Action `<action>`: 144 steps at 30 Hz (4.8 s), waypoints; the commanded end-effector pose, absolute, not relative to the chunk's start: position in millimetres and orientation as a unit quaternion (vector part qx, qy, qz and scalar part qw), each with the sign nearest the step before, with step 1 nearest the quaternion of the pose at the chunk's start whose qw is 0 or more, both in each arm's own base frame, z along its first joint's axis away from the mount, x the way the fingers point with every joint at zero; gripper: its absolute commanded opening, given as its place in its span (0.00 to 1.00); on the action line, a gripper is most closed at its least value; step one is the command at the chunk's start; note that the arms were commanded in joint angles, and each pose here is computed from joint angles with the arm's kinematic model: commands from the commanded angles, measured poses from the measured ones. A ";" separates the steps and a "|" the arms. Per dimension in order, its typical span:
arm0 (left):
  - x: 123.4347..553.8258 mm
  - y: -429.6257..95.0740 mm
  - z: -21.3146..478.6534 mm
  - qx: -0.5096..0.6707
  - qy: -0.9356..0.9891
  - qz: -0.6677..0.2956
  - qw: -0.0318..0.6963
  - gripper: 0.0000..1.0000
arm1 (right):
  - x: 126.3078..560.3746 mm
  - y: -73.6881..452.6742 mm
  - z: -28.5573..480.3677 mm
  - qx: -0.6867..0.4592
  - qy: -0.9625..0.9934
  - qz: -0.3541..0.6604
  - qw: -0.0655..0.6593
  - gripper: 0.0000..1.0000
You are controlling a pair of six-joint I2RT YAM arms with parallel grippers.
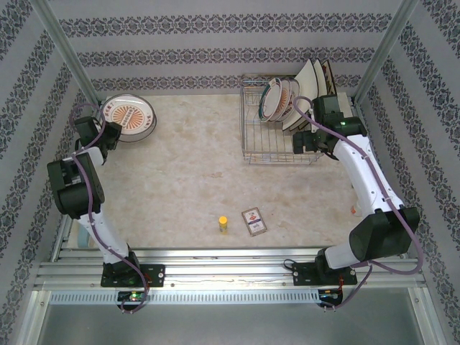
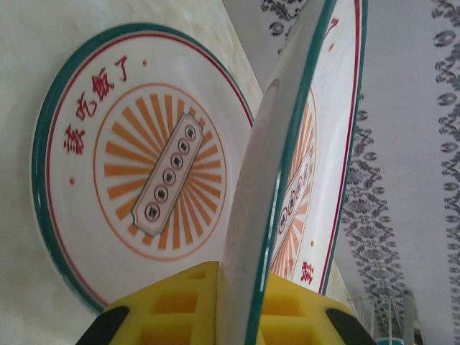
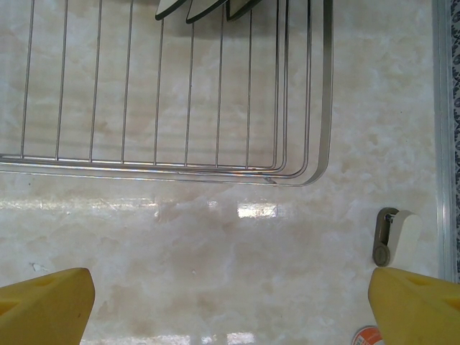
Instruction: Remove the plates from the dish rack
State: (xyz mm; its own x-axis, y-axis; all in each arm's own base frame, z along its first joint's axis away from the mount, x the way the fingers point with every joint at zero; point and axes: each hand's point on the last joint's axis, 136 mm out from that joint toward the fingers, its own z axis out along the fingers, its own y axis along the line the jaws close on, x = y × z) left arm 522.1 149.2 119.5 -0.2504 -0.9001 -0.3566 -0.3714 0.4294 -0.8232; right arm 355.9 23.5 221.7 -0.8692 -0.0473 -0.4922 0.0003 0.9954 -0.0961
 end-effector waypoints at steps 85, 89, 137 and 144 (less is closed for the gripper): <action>352.9 -35.0 189.3 -0.003 0.972 -0.017 0.236 1.00 | 610.4 108.9 175.2 0.002 0.941 0.010 0.339 0.86; 355.1 -36.8 185.2 -0.002 0.972 -0.022 0.233 1.00 | 619.9 112.2 173.4 0.009 0.936 0.021 0.352 0.77; 343.9 -29.7 177.1 -0.015 0.972 -0.018 0.233 1.00 | 576.5 125.6 340.7 0.010 0.876 0.007 0.481 0.00; 345.7 -28.9 168.8 -0.015 0.974 -0.017 0.224 1.00 | 540.8 124.3 382.0 -0.002 0.869 0.021 0.495 0.00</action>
State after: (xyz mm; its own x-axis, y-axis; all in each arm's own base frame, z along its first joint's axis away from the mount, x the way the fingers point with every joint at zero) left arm 345.8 -30.4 173.2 -0.8977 -0.0331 -0.4394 -0.0188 0.9991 -0.0369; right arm 557.6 125.7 357.3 -0.5364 0.0224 -0.8436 0.0019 0.9997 0.0254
